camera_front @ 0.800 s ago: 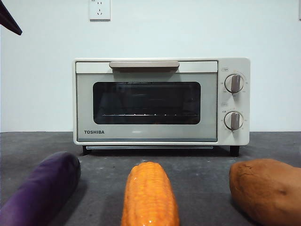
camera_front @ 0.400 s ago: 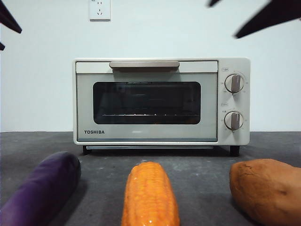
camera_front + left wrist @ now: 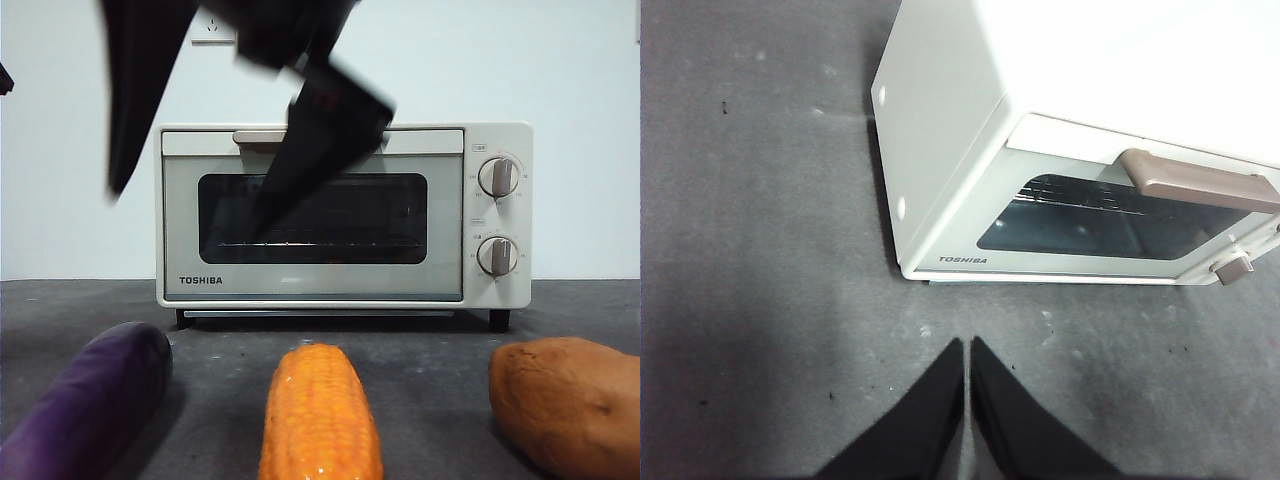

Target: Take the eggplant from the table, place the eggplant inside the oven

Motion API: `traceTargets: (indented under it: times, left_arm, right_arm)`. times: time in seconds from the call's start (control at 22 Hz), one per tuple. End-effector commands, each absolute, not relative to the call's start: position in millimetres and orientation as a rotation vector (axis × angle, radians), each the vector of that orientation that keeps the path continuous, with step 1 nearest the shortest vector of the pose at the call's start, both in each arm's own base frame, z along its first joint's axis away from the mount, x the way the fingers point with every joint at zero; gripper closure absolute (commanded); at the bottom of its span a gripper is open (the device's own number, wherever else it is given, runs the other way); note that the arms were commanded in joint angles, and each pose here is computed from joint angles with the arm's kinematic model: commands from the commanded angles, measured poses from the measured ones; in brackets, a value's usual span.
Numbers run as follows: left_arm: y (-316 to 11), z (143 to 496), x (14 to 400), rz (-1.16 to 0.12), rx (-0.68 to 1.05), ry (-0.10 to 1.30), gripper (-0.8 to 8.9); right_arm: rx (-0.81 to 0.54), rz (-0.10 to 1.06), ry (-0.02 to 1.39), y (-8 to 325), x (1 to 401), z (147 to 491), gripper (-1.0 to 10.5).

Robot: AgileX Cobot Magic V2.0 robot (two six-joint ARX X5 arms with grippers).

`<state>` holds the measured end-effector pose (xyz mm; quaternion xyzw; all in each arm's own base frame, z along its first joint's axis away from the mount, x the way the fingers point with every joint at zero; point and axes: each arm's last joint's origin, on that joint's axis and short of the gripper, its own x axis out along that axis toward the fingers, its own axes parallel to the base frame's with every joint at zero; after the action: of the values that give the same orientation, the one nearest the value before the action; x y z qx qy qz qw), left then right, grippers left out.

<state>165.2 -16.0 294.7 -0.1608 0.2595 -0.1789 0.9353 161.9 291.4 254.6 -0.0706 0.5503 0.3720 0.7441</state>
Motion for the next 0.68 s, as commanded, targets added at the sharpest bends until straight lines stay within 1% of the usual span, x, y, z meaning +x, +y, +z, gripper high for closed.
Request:
traceTargets:
  times: [0.05, 0.14, 0.23, 0.55, 0.68]
  left_arm:
    - [-16, 302, 167, -0.371, -0.307, 0.5, 8.07]
    - [-16, 302, 167, -0.371, -0.307, 0.5, 8.07]
    - [-16, 302, 167, -0.371, -0.308, 0.501, 8.07]
    - [-16, 302, 167, -0.371, -0.308, 0.501, 8.07]
    - [-16, 302, 167, -0.371, -0.308, 0.501, 8.07]
  right_arm:
    - [-0.138, 0.813, 1.218, 311, 163, 240, 5.4]
    - [-0.107, 0.8, 1.223, 322, 169, 226, 5.4]
    - [-0.078, 0.816, 1.241, 332, 173, 215, 5.4]
    - [-0.106, 0.786, 1.278, 361, 189, 182, 5.4]
    - [-0.117, 0.775, 1.291, 367, 192, 170, 5.9]
